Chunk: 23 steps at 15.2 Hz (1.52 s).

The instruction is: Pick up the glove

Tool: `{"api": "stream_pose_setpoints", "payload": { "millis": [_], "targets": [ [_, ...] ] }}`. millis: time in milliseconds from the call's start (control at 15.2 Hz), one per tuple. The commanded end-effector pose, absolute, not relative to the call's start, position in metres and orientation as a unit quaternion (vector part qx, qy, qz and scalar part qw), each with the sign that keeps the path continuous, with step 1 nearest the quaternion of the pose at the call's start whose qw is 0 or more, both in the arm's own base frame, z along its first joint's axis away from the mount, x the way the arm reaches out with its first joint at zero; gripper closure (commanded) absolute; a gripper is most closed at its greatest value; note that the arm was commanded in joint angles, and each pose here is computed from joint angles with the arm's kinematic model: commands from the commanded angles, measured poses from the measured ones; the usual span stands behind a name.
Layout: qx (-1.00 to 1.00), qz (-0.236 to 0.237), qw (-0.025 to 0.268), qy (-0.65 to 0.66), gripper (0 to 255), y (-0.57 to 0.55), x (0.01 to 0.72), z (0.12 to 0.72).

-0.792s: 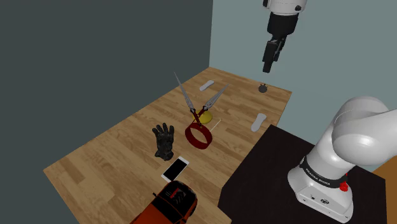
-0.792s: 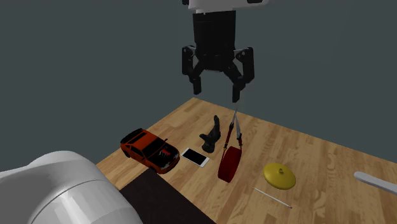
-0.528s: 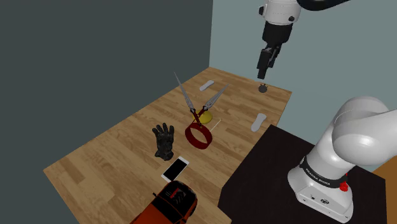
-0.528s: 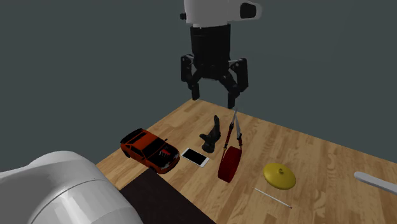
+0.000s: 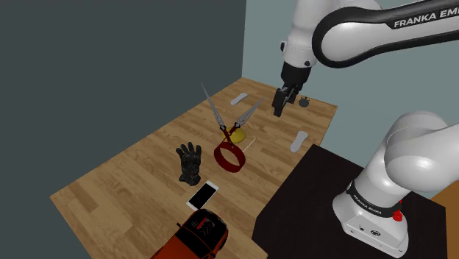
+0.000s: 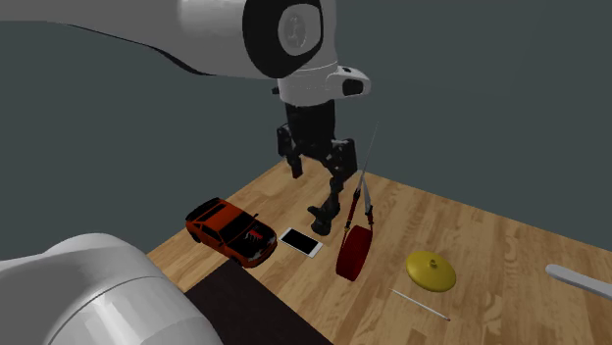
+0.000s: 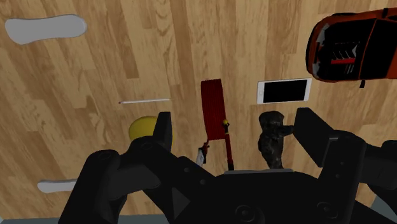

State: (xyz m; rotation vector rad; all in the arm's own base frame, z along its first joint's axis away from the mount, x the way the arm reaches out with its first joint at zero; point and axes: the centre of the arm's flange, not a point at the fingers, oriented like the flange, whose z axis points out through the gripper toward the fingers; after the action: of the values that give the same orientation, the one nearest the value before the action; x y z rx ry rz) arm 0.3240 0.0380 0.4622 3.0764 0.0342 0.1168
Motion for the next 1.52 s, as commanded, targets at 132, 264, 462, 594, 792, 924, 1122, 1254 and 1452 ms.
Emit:
{"api": "stream_pose_setpoints", "payload": {
  "millis": [132,264,462,594,792,924,1122,1254,1452],
  "targets": [
    [0.998,0.060,0.024,-0.010,0,0.060,0.341,0.417],
    [0.997,0.070,0.020,-0.019,0,0.070,0.349,0.396],
    [0.996,0.085,0.015,-0.034,0,0.086,0.364,0.365],
    [0.994,0.094,0.012,-0.044,0,0.097,0.374,0.344],
    [0.992,0.109,0.007,-0.059,0,0.112,0.391,0.314],
    [0.991,0.119,0.003,-0.069,0,0.123,0.402,0.295],
    [0.988,0.134,-0.002,-0.083,0,0.138,0.421,0.266],
    [0.985,0.143,-0.006,-0.093,0,0.148,0.434,0.247],
    [0.981,0.158,-0.011,-0.108,0,0.163,0.455,0.219]
  ]
}}
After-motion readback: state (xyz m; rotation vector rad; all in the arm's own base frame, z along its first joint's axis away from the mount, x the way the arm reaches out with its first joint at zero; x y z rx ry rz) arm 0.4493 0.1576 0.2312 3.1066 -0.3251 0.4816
